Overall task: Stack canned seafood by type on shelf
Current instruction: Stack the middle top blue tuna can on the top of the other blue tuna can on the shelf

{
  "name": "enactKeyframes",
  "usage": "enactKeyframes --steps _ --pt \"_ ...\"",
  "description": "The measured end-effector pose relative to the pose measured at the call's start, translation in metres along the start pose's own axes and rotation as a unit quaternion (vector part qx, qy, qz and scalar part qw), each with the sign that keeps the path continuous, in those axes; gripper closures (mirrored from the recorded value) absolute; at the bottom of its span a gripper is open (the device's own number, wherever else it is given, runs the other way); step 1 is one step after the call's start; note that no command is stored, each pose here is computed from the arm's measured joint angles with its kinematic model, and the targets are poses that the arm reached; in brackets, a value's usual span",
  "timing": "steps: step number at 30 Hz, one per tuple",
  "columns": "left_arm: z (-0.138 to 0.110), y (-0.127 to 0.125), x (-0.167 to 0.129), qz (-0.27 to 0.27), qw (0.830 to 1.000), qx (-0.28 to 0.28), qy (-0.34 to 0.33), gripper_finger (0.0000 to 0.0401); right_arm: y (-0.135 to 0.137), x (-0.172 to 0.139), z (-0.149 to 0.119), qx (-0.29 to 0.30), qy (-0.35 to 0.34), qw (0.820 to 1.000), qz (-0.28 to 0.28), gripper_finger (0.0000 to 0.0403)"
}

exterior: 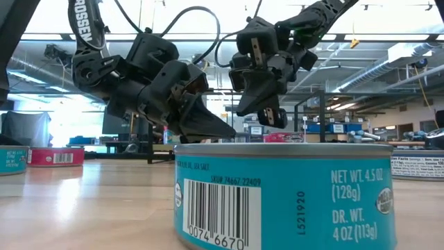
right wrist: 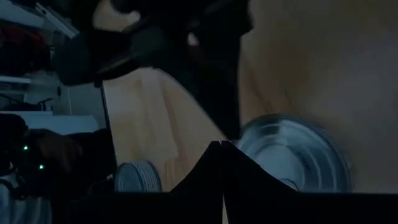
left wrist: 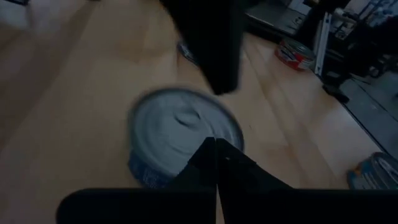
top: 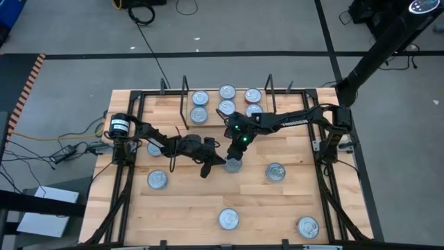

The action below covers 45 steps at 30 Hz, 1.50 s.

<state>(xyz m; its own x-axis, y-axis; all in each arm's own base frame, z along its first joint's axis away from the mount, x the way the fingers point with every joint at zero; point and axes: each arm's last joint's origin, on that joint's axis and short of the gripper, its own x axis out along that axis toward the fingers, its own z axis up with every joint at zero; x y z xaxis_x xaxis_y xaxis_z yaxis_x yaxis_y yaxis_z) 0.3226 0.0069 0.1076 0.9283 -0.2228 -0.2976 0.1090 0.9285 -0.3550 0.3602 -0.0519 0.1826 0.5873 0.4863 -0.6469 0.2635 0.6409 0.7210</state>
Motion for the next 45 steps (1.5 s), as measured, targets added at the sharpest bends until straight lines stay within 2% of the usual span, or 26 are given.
enactKeyframes --steps 4,6,8,11,14,17,22,31,35,45 --pt "-0.004 -0.002 0.000 0.008 1.000 -0.012 0.011 0.0398 0.000 -0.004 0.000 -0.030 -0.002 1.000 -0.007 0.0395" --pt "-0.004 0.000 -0.001 0.032 0.999 -0.026 0.000 0.0398 0.010 -0.005 -0.006 -0.080 0.007 0.997 -0.011 0.0391" --pt "-0.002 0.001 -0.002 0.049 0.998 -0.028 -0.016 0.0398 0.022 -0.004 -0.019 -0.136 0.026 0.990 -0.039 0.0388" --pt "0.000 0.004 -0.002 0.078 0.996 -0.028 -0.035 0.0398 0.034 0.007 -0.041 -0.214 0.064 0.968 -0.112 0.0390" --pt "0.001 0.006 -0.003 0.108 0.993 -0.020 -0.042 0.0398 0.045 0.024 -0.061 -0.282 0.090 0.942 -0.161 0.0396" --pt "0.001 0.011 -0.004 0.141 0.989 -0.009 -0.046 0.0398 0.049 0.039 -0.073 -0.316 0.083 0.923 -0.203 0.0399" --pt "-0.001 0.025 0.002 0.165 0.986 -0.007 -0.040 0.0398 0.046 0.054 -0.075 -0.308 0.063 0.923 -0.224 0.0398" --pt "0.001 0.034 0.026 0.136 0.990 -0.008 -0.023 0.0398 0.034 0.067 -0.073 -0.297 0.060 0.923 -0.236 0.0397" --pt "-0.001 0.031 0.027 0.129 0.992 0.002 -0.012 0.0398 0.035 0.062 -0.071 -0.278 0.051 0.926 -0.250 0.0399" --pt "-0.010 0.023 0.029 0.091 0.995 0.005 0.028 0.0398 0.052 0.026 -0.055 -0.216 -0.027 0.950 -0.223 0.0399"
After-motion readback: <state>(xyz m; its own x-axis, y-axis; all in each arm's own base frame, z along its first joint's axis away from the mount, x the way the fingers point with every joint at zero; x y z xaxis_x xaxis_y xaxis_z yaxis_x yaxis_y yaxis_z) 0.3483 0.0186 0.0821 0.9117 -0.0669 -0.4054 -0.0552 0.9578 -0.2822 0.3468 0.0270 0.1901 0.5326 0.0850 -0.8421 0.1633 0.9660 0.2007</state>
